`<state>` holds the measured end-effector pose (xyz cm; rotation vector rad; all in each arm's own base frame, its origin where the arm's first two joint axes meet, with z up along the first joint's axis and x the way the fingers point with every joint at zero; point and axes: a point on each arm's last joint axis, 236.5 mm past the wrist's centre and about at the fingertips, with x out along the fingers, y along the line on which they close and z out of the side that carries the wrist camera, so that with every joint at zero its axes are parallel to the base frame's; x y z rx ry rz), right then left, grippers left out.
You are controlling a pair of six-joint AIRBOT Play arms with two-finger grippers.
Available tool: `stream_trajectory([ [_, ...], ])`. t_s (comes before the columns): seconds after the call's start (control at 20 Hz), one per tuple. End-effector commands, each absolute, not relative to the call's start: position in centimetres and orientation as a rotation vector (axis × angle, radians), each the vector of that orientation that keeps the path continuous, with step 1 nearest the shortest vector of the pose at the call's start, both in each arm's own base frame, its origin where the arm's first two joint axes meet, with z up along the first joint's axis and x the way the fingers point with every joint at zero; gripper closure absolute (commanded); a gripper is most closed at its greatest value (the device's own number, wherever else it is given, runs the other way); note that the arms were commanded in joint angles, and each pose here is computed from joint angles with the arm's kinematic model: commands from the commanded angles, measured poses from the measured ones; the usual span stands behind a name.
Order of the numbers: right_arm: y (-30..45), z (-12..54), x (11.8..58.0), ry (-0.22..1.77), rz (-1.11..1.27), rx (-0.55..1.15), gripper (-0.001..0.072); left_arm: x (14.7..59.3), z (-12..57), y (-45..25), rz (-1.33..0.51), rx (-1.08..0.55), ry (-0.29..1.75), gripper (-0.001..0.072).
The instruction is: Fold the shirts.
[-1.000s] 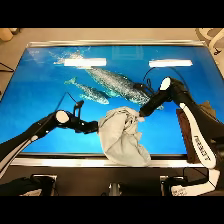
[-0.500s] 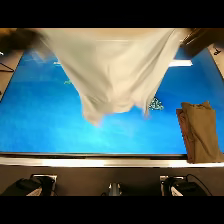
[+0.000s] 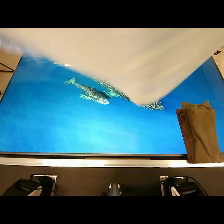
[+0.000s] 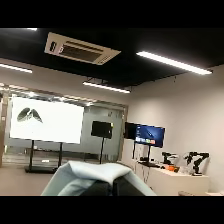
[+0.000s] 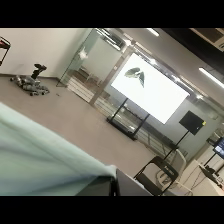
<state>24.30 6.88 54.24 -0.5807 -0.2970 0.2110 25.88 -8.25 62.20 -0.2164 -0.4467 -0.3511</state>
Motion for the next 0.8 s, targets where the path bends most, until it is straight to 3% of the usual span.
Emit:
stream_trajectory([
  [0.0,5.7,53.9,24.3,-0.27,0.165,-0.609,0.069,26.4,62.2,-7.8,-0.316,-0.169,-0.449,0.069],
  [0.2,5.2,48.3,29.3,-0.037,0.183,-0.636,0.0689,33.2,54.7,-7.5,-0.209,-0.047,-0.165,0.069],
  [0.45,4.5,30.6,41.6,0.535,0.266,-0.712,0.0689,45.0,36.0,-8.1,-0.113,0.109,0.41,0.0688],
  [0.6,6.1,24.4,51.7,0.512,0.265,-0.703,0.0689,51.3,24.9,-9.6,-0.129,0.194,0.606,0.0687],
  [0.75,6.9,19.3,57.3,0.507,0.225,-0.581,0.0689,54.6,15.7,-9.5,-0.121,0.229,0.78,0.0687],
])
